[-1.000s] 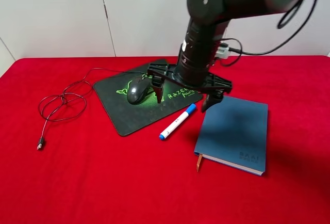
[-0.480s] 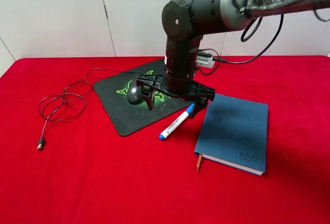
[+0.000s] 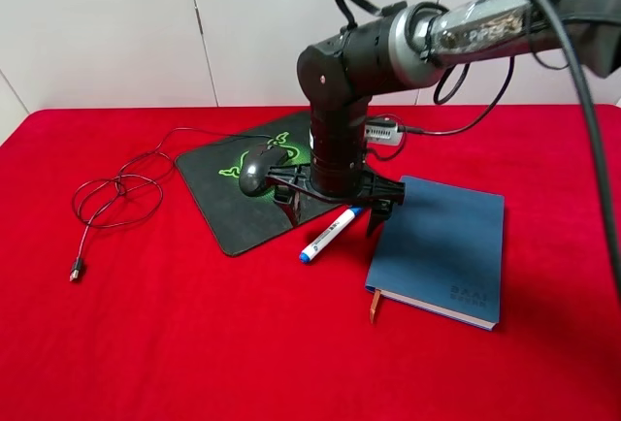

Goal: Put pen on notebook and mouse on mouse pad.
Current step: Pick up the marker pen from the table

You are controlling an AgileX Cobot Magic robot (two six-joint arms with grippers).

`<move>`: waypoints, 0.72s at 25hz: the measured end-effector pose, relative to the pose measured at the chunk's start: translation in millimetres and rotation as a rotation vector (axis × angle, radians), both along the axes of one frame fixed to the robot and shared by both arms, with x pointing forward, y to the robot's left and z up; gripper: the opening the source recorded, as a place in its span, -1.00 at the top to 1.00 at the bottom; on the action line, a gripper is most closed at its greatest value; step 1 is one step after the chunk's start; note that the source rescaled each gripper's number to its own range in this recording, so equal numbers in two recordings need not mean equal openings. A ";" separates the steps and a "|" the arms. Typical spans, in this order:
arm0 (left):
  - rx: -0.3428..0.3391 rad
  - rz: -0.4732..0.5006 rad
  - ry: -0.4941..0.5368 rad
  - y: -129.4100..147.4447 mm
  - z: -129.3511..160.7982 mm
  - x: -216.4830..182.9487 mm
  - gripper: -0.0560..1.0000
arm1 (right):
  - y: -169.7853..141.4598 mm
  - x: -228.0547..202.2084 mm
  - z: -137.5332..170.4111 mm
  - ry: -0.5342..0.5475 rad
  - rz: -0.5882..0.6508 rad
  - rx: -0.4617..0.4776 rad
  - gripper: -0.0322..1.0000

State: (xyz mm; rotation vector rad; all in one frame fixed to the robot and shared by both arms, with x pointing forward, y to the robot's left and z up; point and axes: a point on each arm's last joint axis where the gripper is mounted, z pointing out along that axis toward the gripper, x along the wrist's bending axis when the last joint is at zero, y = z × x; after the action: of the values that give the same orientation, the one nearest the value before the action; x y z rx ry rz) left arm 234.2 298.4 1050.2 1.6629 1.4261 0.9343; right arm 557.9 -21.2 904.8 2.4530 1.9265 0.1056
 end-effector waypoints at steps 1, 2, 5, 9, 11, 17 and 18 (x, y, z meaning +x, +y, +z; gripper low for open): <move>0.000 0.000 0.000 0.0 0.0 0.0 -0.99 | 0.2 0.3 -2.7 0.002 0.001 -0.003 -1.00; 0.000 0.000 0.000 0.0 0.0 0.0 -0.99 | 0.1 0.6 -6.0 0.005 0.002 -0.008 -1.00; 0.001 0.001 0.000 0.1 0.0 0.0 -0.99 | 0.7 1.2 -13.0 0.011 0.000 -0.013 -1.00; 0.001 0.001 0.000 0.1 0.0 0.0 -0.99 | 0.9 1.8 -18.4 0.012 0.002 -0.018 -1.00; 0.001 0.001 0.000 0.1 0.0 0.0 -0.99 | 1.0 2.0 -19.1 0.012 0.003 -0.019 -1.00; 0.001 0.001 0.000 0.1 0.0 0.0 -0.99 | 1.1 2.4 -22.0 0.012 0.005 -0.022 -1.00; 0.001 0.001 0.000 0.1 0.0 0.0 -0.99 | 1.1 2.4 -22.0 0.012 0.005 -0.022 -1.00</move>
State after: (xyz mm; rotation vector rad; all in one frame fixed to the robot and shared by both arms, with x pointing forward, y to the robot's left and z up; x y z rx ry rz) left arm 234.2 298.5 1050.2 1.6631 1.4264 0.9353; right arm 560.2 -20.1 882.7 2.4413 1.9274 0.0702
